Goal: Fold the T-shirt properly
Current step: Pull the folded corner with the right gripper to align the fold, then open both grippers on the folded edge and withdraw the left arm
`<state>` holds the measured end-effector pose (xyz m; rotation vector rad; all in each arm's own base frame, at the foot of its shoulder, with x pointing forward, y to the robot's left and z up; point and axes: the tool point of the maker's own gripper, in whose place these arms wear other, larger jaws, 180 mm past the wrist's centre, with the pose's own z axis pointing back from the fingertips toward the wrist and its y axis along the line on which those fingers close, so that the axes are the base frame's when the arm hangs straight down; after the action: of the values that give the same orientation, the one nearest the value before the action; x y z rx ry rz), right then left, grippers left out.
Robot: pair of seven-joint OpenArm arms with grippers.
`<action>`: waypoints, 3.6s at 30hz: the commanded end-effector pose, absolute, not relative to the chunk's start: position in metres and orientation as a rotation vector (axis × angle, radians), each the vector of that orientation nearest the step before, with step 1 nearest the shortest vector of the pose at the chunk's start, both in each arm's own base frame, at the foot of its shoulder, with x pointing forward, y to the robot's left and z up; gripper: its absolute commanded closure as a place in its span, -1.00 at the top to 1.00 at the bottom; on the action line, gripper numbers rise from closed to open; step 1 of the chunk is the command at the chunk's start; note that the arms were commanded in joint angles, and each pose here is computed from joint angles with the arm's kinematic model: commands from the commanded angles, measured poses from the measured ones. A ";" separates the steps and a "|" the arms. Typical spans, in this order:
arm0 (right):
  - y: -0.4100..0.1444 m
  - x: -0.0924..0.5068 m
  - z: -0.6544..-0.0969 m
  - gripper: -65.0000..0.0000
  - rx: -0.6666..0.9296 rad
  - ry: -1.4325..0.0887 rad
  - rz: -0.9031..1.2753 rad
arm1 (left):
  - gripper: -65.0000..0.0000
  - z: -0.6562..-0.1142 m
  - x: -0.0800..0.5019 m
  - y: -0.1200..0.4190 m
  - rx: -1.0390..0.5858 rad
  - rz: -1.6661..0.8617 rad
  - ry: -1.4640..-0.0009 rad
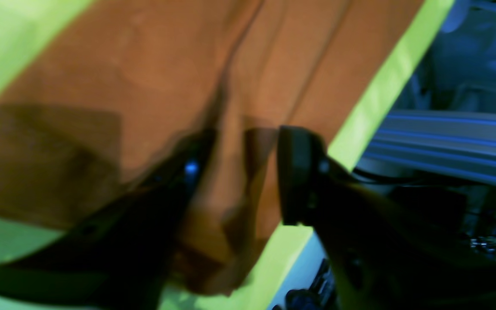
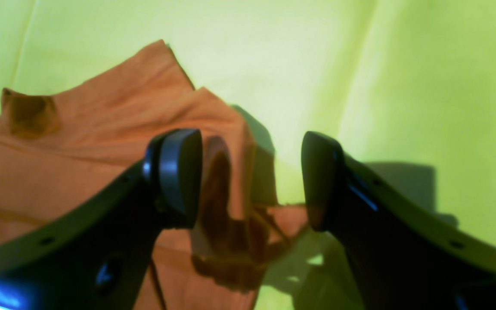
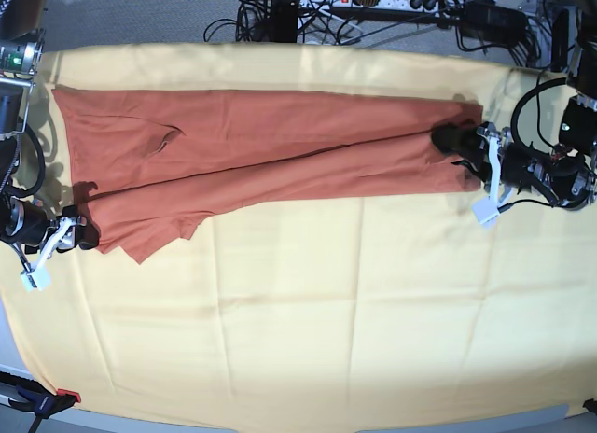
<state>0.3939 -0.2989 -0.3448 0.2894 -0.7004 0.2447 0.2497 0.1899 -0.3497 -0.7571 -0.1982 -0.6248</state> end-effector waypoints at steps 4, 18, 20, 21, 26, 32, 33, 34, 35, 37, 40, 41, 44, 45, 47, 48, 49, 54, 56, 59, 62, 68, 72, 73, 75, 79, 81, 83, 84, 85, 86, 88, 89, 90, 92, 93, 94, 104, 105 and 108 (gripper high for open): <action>-0.296 0.421 -0.297 0.18 0.347 -0.852 0.241 | -0.13 -0.346 0.254 0.196 -0.741 -0.619 -0.232; -0.235 0.427 -0.320 0.18 0.460 -0.831 0.259 | -0.13 -0.352 0.252 0.193 -0.745 -0.605 -0.242; -0.229 0.426 -0.328 0.18 0.458 -0.824 0.264 | -0.13 -0.352 0.251 0.193 -0.744 -0.605 -0.240; -0.228 0.425 -0.332 0.18 0.444 -0.816 0.271 | -0.13 -0.352 0.251 0.193 -0.744 -0.605 -0.240; -0.240 0.423 -0.349 0.18 0.332 -0.805 0.284 | -0.13 -0.352 0.251 0.193 -0.744 -0.605 -0.239; -0.243 0.410 -0.366 0.18 0.338 -0.776 0.237 | -0.13 -0.352 0.252 0.192 -0.746 -0.605 -0.242; -0.236 0.405 -0.367 0.18 0.373 -0.772 0.252 | -0.13 -0.352 0.252 0.193 -0.746 -0.605 -0.242; -0.231 0.401 -0.368 0.17 0.406 -0.765 0.264 | -0.13 -0.352 0.252 0.193 -0.746 -0.605 -0.242; -0.227 0.399 -0.368 0.14 0.432 -0.759 0.256 | -0.13 -0.352 0.252 0.193 -0.745 -0.604 -0.241; -0.221 0.397 -0.364 0.01 0.487 -0.754 0.236 | -0.13 -0.352 0.252 0.193 -0.746 -0.605 -0.242; -0.215 0.403 -0.352 -0.36 0.539 -0.786 0.218 | -0.13 -0.352 0.252 0.193 -0.745 -0.605 -0.241; -0.214 0.405 -0.349 -0.55 0.546 -0.796 0.217 | -0.13 -0.352 0.252 0.193 -0.745 -0.605 -0.241; -0.214 0.414 -0.339 -1.00 0.546 -0.820 0.223 | -0.13 -0.352 0.252 0.193 -0.745 -0.605 -0.241; -0.215 0.416 -0.336 -1.00 0.543 -0.826 0.225 | -0.13 -0.352 0.252 0.193 -0.745 -0.605 -0.241; -0.216 0.419 -0.332 -1.00 0.541 -0.834 0.228 | -0.13 -0.352 0.252 0.193 -0.745 -0.605 -0.241; -0.216 0.419 -0.331 -1.00 0.539 -0.830 0.231 | -0.13 -0.352 0.252 0.193 -0.745 -0.605 -0.241; -0.216 0.419 -0.330 -1.00 0.541 -0.828 0.233 | -0.13 -0.352 0.252 0.193 -0.744 -0.605 -0.241; -0.204 0.408 -0.328 -1.00 0.605 -0.768 0.253 | -0.13 -0.352 0.252 0.193 -0.745 -0.606 -0.241; -0.198 0.402 -0.325 -1.00 0.639 -0.740 0.267 | -0.13 -0.352 0.251 0.193 -0.745 -0.609 -0.241; -0.193 0.395 -0.317 -1.00 0.681 -0.737 0.285 | -0.13 -0.352 0.251 0.193 -0.745 -0.609 -0.241; -0.189 0.384 -0.309 -1.00 0.690 -0.747 0.325 | -0.13 -0.352 0.251 0.193 -0.744 -0.609 -0.241; -0.182 0.351 -0.302 -1.00 0.647 -0.735 0.451 | -0.13 -0.352 0.251 0.193 -0.744 -0.609 -0.241; -0.186 0.329 -0.306 -1.00 0.605 -0.703 0.503 | -0.13 -0.352 0.251 0.193 -0.744 -0.609 -0.241; -0.188 0.324 -0.307 -1.00 0.595 -0.693 0.512 | -0.13 -0.352 0.251 0.193 -0.745 -0.609 -0.241; -0.193 0.314 -0.311 -1.00 0.574 -0.662 0.529 | -0.13 -0.352 0.251 0.193 -0.744 -0.609 -0.240; -0.204 0.299 -0.319 -1.00 0.539 -0.605 0.545 | -0.13 -0.352 0.251 0.193 -0.745 -0.609 -0.241; -0.209 0.293 -0.323 -1.00 0.527 -0.581 0.545 | -0.13 -0.352 0.251 0.193 -0.744 -0.609 -0.240; -0.214 0.286 -0.329 -1.00 0.512 -0.540 0.550 | -0.13 -0.352 0.251 0.193 -0.743 -0.610 -0.237; -0.216 0.282 -0.332 -1.00 0.505 -0.517 0.554 | -0.13 -0.352 0.251 0.193 -0.743 -0.611 -0.237; -0.219 0.278 -0.335 -1.00 0.495 -0.491 0.560 | -0.13 -0.352 0.251 0.193 -0.743 -0.610 -0.237; -0.220 0.275 -0.337 -1.00 0.489 -0.470 0.564 | -0.13 -0.352 0.251 0.193 -0.743 -0.610 -0.237; -0.222 0.272 -0.339 -1.00 0.481 -0.447 0.569 | -0.13 -0.352 0.251 0.193 -0.743 -0.610 -0.237; -0.223 0.271 -0.340 -1.00 0.479 -0.441 0.571 | -0.13 -0.352 0.251 0.193 -0.743 -0.610 -0.237; -0.223 0.270 -0.340 -1.00 0.477 -0.437 0.572 | -0.13 -0.352 0.251 0.193 -0.743 -0.610 -0.237; -0.226 0.268 -0.341 -1.00 0.468 -0.424 0.575 | -0.13 -0.352 0.250 0.194 -0.741 -0.612 -0.234; -0.230 0.267 -0.341 -1.00 0.458 -0.411 0.578 | -0.13 -0.352 0.250 0.194 -0.741 -0.612 -0.234; -0.233 0.265 -0.341 -1.00 0.446 -0.395 0.582 | -0.13 -0.352 0.250 0.194 -0.740 -0.612 -0.233; -0.252 0.262 -0.337 -1.00 0.397 -0.368 0.589 | -0.13 -0.358 0.249 0.203 -0.687 -0.627 -0.215; -0.251 0.260 -0.339 -1.00 0.399 -0.363 0.587 | -0.13 -0.357 0.250 0.203 -0.686 -0.628 -0.217; -0.251 0.256 -0.342 -1.00 0.402 -0.351 0.585 | -0.13 -0.355 0.251 0.209 -0.671 -0.627 -0.217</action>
<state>0.2473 -0.2455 -0.3554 0.4233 -0.3164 0.5591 0.2497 0.1892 -0.3557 -0.7548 -0.2420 -0.6017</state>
